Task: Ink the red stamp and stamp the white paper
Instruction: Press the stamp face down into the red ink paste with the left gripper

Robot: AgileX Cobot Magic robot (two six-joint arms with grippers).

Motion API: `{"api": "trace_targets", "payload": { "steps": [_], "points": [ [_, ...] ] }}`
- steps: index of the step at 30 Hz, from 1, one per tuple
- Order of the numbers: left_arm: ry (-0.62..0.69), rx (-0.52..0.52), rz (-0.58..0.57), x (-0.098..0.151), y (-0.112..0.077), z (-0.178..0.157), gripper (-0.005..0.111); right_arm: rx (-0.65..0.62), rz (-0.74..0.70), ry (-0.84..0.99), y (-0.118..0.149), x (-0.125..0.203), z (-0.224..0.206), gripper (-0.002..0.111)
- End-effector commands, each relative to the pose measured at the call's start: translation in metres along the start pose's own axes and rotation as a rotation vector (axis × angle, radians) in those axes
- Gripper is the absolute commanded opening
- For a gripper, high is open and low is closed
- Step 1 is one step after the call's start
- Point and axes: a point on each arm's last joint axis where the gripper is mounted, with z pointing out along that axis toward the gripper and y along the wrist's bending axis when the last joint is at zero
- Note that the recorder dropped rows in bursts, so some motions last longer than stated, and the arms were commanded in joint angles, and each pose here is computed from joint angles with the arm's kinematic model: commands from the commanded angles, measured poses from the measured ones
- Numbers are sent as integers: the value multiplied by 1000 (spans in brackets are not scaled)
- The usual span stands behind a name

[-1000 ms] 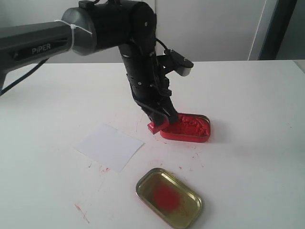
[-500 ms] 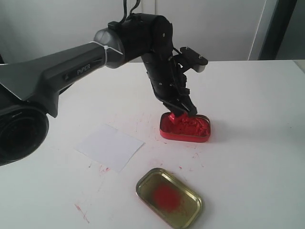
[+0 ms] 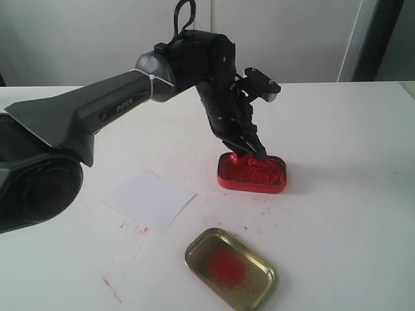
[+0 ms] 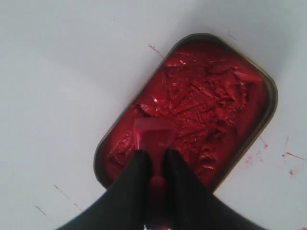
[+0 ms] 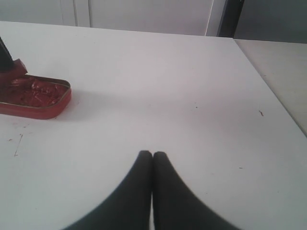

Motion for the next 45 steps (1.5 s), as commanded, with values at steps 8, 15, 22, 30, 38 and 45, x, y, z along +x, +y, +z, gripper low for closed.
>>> {"api": "trace_targets", "payload": {
  "steps": [8,15,22,30,38,45],
  "points": [
    [29,0,29,5,8,1,0,5,8,-8,0,1,0,0],
    [6,51,4,4,4,10,0,5,8,-8,0,1,0,0],
    [-3,60,-5,4,4,18,0,5,8,-8,0,1,0,0],
    [11,65,-4,6,3,19,0,5,8,-8,0,1,0,0],
    [33,73,2,8,3,19,0,4,10,-8,0,1,0,0],
    [41,68,8,9,3,21,0,4,10,-8,0,1,0,0]
  ]
}}
